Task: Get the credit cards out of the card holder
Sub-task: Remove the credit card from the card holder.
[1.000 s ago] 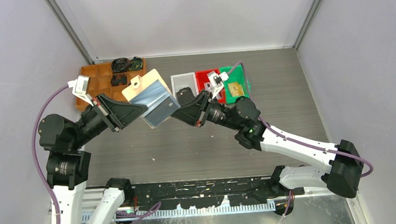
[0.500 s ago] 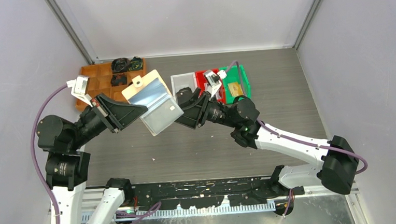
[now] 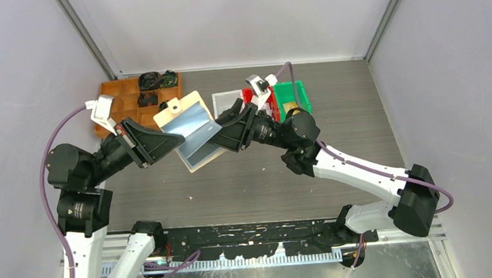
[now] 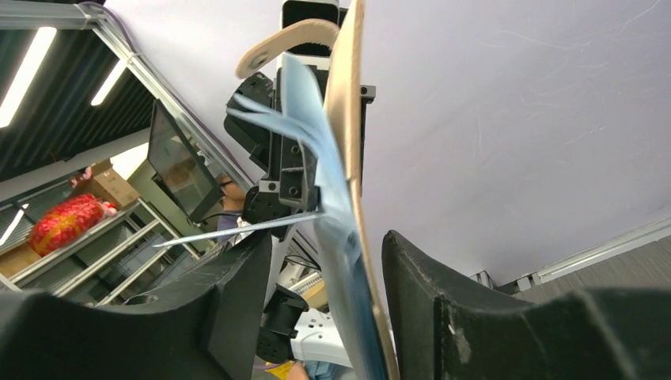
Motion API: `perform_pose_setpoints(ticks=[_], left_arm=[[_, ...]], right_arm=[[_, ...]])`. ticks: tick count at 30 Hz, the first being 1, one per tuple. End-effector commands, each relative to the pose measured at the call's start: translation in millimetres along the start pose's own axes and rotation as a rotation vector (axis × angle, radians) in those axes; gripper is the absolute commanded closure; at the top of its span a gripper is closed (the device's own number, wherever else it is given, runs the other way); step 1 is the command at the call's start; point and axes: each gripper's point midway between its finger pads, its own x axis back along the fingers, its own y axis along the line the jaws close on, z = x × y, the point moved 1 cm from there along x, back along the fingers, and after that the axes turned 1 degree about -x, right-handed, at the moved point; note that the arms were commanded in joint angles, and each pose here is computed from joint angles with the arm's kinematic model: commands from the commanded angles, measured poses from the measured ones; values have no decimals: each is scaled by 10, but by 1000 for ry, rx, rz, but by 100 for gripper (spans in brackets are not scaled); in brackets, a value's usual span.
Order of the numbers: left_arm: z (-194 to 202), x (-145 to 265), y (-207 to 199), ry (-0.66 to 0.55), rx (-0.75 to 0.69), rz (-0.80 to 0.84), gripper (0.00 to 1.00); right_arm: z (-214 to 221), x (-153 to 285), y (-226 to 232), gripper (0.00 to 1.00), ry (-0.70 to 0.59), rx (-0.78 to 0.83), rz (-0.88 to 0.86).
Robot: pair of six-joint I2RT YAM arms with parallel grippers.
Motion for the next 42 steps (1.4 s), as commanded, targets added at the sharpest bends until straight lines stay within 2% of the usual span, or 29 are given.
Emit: perform_pose_setpoints(ticks=[1, 8, 11, 13, 14, 18, 21, 24, 26, 31, 35, 38, 42], left_arm=[[38, 34, -133, 27, -58, 68, 100], [114, 65, -139, 48, -73, 85, 100], [78, 79, -95, 11, -105, 42, 100], [28, 103, -40, -30, -140, -15, 91], [-13, 121, -7, -61, -161, -51, 81], [-129, 190, 66, -150, -209, -139, 62], [-183, 230, 77, -179, -222, -181, 43], [-216, 251, -3, -191, -251, -169, 35], [-149, 203, -79, -128, -248, -107, 30], [169, 111, -25, 89, -171, 7, 27], [461, 137, 118, 241, -140, 60, 26], [615, 204, 200, 312, -171, 60, 26], [686, 252, 278, 330, -218, 32, 32]], right_arm=[[-165, -119, 205, 44, -16, 39, -67], [-180, -124, 299, 60, -24, -7, -118], [-169, -91, 334, 74, -29, -39, -137], [-148, -71, 304, 84, -29, -57, -125], [-127, -55, 278, 88, -28, -64, -116], [-79, 11, 173, 99, -29, -83, -64], [-26, 73, 113, 99, -11, -89, -20], [40, 140, 27, 99, 34, -77, 53], [105, 172, 1, 99, 90, -62, 96], [285, 220, -28, 99, 291, -33, 176], [403, 208, 19, 99, 450, -43, 160], [471, 231, 19, 99, 541, -44, 164], [520, 239, 48, 99, 626, -43, 139]])
